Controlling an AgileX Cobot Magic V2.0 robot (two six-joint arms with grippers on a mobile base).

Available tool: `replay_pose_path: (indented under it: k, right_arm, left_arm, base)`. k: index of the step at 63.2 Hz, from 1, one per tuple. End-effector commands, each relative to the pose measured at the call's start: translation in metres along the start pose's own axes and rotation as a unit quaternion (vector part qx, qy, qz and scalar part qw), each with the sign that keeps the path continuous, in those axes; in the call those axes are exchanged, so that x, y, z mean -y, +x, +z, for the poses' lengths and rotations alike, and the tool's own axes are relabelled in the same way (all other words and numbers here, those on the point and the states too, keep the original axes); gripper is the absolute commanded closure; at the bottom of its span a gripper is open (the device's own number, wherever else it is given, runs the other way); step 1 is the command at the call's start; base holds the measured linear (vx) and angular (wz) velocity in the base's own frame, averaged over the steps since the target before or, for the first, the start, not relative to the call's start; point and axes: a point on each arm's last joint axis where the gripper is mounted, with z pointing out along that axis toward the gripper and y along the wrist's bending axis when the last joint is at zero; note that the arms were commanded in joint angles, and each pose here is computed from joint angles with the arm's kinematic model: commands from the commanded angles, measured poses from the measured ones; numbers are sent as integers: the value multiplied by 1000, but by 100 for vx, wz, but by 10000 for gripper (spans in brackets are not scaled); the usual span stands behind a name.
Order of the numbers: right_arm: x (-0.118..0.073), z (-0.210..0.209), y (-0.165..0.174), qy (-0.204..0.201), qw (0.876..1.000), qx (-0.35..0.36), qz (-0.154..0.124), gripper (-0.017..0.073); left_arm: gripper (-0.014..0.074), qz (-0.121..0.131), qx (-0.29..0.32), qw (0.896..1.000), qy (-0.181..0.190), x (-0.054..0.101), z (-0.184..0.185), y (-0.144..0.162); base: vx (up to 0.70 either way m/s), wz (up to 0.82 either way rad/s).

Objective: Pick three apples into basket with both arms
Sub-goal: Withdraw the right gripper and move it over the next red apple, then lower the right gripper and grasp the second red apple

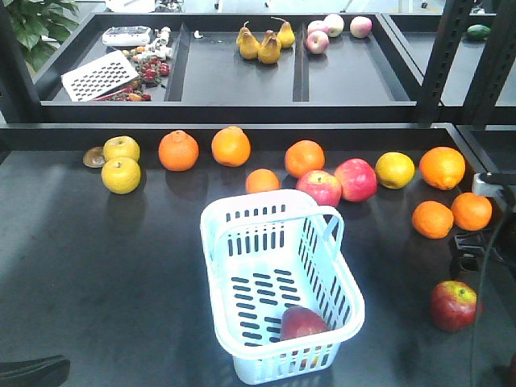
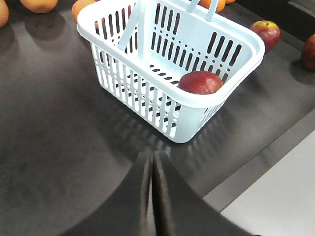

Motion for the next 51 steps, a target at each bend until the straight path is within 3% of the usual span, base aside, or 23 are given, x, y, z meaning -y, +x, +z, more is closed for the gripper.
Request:
replay_pose_path:
  k: [1,51]
  right_arm:
    - [4,-12,-13,7,999,35,-5,-141]
    - [8,75,-24,-5,999,-38,-3,-72]
  left_arm:
    - [600,-13,41,999,-7,0,-4,-13]
    - [600,-13,39,999,-7,-1,-3,-12]
  base:
    - [0,0]
    - [0,0]
